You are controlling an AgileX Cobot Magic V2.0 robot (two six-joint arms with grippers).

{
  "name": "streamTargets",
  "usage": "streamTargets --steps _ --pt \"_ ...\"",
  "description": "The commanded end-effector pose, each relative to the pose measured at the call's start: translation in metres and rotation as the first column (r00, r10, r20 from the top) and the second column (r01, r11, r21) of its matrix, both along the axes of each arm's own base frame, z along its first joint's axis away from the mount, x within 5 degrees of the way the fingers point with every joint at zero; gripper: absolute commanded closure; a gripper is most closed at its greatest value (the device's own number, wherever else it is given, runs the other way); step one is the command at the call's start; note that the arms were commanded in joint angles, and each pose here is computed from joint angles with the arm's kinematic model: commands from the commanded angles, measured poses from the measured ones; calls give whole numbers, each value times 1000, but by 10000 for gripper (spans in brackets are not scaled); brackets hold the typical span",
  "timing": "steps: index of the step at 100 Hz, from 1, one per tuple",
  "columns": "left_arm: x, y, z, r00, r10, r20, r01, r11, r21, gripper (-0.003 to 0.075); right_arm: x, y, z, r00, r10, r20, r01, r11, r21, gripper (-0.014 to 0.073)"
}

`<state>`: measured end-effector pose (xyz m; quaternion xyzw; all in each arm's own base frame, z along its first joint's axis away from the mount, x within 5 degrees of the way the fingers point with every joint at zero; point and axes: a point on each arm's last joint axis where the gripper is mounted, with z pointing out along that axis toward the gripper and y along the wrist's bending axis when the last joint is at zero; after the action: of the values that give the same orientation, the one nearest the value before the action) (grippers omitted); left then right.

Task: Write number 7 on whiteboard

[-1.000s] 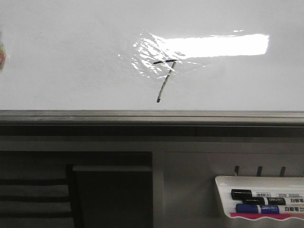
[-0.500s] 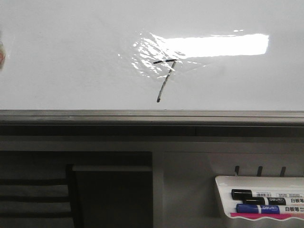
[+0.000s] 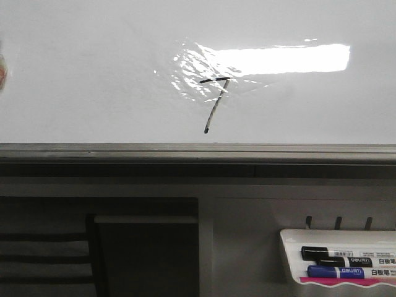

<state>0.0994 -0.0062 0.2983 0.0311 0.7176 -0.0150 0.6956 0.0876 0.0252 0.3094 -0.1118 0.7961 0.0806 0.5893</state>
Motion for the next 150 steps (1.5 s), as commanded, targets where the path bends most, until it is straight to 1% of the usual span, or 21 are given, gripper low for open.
streamTargets --steps 1,24,35,51,58,67,68,69,70,72,73,74,75,76,77,78,84,92,96,99,150 --pt "1 3 14 996 35 81 -33 999 -26 741 1 1 13 996 8 86 -8 1000 9 666" --pt "-1 2 13 996 26 85 -24 999 -26 741 1 1 13 996 8 86 -8 1000 9 666" --pt "-18 2 6 990 19 143 -15 999 -30 741 1 1 13 996 8 86 -8 1000 9 666" --pt "-44 4 -20 974 27 225 -19 999 -34 741 1 1 13 996 8 86 -8 1000 9 666" --pt "-48 5 -31 971 29 239 -20 999 -38 741 1 1 13 996 8 86 -8 1000 9 666" --pt "-51 5 -46 971 27 238 -20 999 -32 741 1 1 13 996 8 86 -8 1000 9 666" --pt "-51 5 -47 971 27 237 -17 999 -46 741 1 1 13 996 8 86 -8 1000 9 666" --pt "-51 5 -50 972 26 235 -19 999 -34 741 1 1 13 996 8 86 -8 1000 9 666" --pt "-51 5 -50 971 27 237 -15 999 -51 741 1 1 13 996 8 86 -8 1000 9 666" --pt "-52 5 -53 971 25 237 -17 999 -39 741 1 1 13 996 8 86 -8 1000 9 666" --pt "-52 4 -54 971 26 236 -11 998 -64 741 1 1 13 996 8 86 -8 1000 9 666" --pt "-52 4 -55 971 25 237 -14 999 -47 741 1 1 13 996 8 86 -8 1000 9 666" --pt "-52 4 -56 972 25 235 -9 997 -71 741 1 1 13 996 8 86 -8 1000 9 666" --pt "-52 4 -58 972 24 233 -11 998 -58 741 1 1 13 996 8 86 -8 1000 9 666" --pt "-52 4 -59 973 25 230 -6 997 -82 741 1 1 13 996 8 86 -8 1000 9 666" --pt "-51 4 -61 974 24 227 -8 997 -71 741 1 1 13 996 8 86 -8 1000 9 666" --pt "-49 4 -68 977 25 211 -1 994 -112 741 1 1 13 996 8 86 -8 1000 9 666" --pt "-46 4 -82 979 25 201 -7 996 -90 741 1 1 13 996 8 86 -8 1000 9 666" --pt "-45 4 -87 979 24 204 -2 994 -105 741 1 1 13 996 8 86 -8 1000 9 666" --pt "-45 4 -90 986 21 168 -3 994 -108 741 1 1 13 996 8 86 -8 1000 9 666" --pt "-45 4 -90 985 22 169 -3 994 -109 741 1 1 13 996 8 86 -8 1000 9 666"
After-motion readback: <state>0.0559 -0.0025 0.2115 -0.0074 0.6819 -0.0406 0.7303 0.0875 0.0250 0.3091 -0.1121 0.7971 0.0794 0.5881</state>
